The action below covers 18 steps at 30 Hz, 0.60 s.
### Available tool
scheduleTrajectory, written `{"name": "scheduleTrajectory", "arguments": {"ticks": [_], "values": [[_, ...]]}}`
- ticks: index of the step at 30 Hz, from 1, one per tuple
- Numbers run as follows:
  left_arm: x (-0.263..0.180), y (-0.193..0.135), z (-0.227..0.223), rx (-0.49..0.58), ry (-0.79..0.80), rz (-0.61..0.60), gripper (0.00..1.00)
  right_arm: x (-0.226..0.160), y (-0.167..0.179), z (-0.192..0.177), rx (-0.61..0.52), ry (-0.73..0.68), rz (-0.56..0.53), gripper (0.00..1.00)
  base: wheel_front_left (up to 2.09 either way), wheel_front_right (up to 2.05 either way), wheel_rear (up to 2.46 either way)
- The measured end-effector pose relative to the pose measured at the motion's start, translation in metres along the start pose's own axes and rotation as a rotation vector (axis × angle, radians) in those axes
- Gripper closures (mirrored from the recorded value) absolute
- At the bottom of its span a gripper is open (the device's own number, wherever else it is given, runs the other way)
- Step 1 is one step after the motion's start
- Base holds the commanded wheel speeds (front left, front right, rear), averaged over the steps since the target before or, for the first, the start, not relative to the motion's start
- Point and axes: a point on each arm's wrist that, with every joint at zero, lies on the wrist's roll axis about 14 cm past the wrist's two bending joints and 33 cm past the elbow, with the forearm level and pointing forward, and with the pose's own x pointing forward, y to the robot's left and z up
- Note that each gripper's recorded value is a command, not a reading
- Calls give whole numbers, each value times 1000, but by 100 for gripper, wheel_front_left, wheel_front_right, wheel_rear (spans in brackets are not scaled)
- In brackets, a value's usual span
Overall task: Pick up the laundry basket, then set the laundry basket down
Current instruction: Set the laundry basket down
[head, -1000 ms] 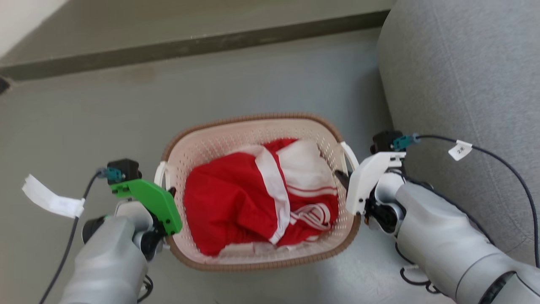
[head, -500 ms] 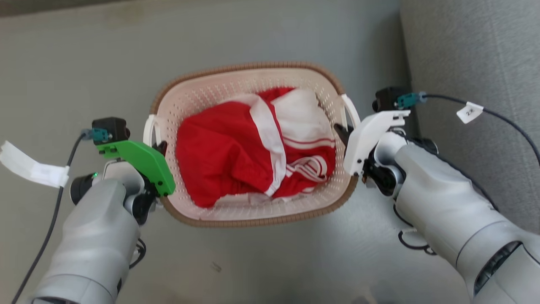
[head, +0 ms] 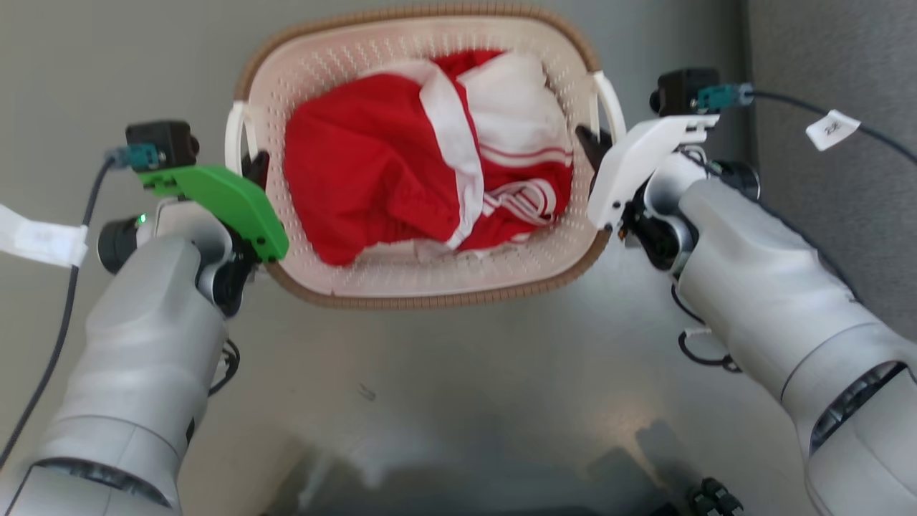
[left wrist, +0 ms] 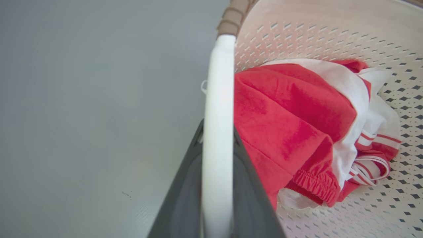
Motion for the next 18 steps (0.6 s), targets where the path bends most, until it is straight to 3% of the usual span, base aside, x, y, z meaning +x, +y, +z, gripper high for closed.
{"name": "scheduleTrajectory", "arguments": {"ticks": [18], "values": [[48,36,-20,-6,0,32,100,67,-19,-24,9,41,3,100,0,0,0]]}}
